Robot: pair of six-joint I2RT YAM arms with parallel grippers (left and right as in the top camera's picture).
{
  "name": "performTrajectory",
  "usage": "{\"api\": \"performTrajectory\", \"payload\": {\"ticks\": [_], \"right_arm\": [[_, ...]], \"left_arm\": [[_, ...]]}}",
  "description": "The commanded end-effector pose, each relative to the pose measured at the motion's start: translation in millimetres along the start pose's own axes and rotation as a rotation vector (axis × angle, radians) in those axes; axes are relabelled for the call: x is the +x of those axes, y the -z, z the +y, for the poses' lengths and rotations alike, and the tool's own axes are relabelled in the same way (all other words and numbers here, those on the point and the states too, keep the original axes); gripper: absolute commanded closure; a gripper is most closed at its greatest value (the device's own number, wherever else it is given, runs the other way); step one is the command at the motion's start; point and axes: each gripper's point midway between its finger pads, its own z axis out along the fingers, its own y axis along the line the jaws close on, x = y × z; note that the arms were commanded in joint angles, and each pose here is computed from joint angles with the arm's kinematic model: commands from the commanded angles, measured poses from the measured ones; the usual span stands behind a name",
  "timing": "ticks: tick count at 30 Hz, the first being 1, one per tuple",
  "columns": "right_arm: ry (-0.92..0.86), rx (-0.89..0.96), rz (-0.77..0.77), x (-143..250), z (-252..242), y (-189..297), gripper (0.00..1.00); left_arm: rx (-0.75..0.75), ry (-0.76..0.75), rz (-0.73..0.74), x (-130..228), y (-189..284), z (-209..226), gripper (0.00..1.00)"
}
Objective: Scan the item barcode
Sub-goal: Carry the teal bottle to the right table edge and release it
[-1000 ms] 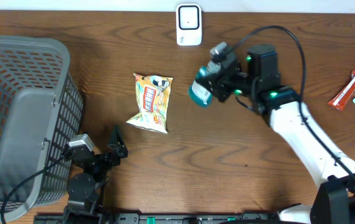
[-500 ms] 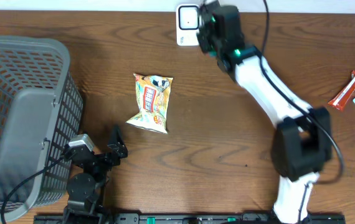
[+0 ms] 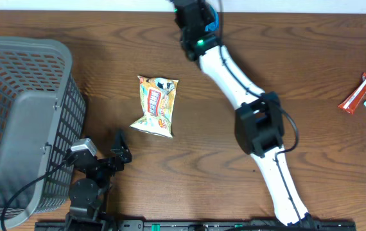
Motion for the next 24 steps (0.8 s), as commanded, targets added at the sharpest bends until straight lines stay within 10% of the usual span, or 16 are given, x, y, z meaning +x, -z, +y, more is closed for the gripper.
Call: {"api": "performTrajectory", "payload": {"ticks": [1,10,24], "right_arm": [[0.057,0.2,0.042,-10,-39,13,0.99],[0.149,0.518,0.348,49,-141,24,0.99],[0.045,0.508,0.836,276,-339,-6,0.99]], "left_arm": [[-0.031,-0.018,0.03,13,-2,9,0.02],[-0.032,-0.018,0.03,13,-2,9,0.02],[-0.031,-0.018,0.03,13,-2,9,0.02]]}}
